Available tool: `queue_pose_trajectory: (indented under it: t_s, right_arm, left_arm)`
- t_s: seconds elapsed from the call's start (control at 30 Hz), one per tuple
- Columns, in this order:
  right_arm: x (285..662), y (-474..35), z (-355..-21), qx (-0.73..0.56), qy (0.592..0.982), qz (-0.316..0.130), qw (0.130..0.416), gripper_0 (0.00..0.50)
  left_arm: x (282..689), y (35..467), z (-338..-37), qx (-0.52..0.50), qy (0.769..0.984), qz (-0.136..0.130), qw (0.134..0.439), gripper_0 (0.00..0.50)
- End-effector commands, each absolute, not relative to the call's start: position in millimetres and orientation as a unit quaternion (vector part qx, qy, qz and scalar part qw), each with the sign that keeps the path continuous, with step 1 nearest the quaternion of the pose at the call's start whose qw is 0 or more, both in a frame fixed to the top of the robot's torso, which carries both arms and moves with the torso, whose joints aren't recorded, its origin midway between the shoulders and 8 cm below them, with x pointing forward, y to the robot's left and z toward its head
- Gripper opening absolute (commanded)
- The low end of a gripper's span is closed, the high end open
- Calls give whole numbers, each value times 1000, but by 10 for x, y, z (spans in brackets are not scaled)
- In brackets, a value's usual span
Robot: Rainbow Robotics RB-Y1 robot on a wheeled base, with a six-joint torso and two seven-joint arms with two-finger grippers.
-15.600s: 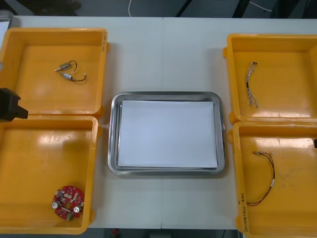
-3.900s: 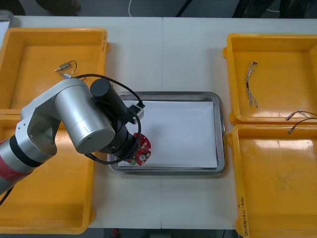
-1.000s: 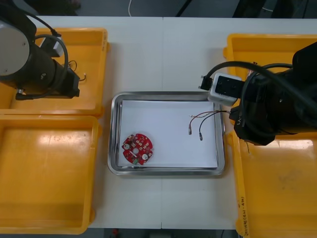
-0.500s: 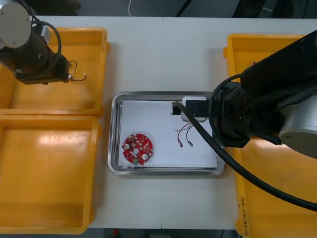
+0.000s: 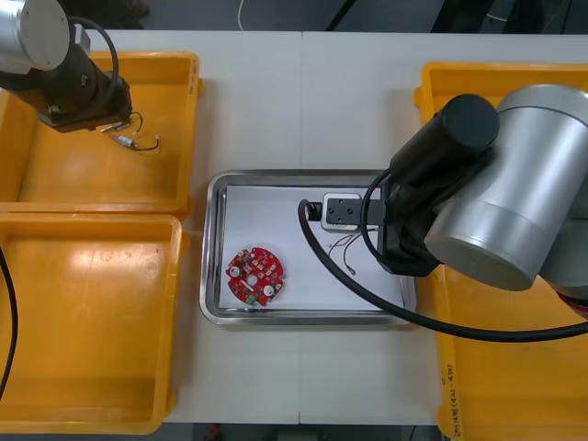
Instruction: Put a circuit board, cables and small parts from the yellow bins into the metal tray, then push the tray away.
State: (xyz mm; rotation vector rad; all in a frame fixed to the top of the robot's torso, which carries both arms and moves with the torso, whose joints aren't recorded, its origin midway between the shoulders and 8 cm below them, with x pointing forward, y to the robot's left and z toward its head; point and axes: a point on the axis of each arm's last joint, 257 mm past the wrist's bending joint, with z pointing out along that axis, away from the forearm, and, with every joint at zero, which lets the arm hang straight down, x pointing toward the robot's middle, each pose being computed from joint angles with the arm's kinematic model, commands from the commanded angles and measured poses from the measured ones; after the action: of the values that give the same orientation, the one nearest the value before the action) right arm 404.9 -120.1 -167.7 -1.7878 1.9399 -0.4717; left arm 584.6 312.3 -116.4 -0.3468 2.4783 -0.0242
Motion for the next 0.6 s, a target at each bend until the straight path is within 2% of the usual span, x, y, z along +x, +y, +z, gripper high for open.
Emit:
queue_pose_trajectory:
  t_s: [0.03, 0.2, 0.4, 0.6]
  right_arm:
    - [4081, -1009, -1732, -674, 680, -187, 221, 0]
    - [4110, -943, -1795, -669, 688, -179, 216, 0]
    - [4128, -825, -1747, -666, 687, -178, 230, 0]
    - [4133, -724, -1755, -667, 688, -170, 230, 0]
  left_arm:
    - [6114, 2998, -864, -186, 916, -52, 351, 500]
    - [6239, 3031, -901, -198, 910, -54, 359, 500]
    - [6392, 3116, -1042, -205, 904, -44, 374, 500]
    - [6497, 3160, -1199, -206, 901, -43, 380, 500]
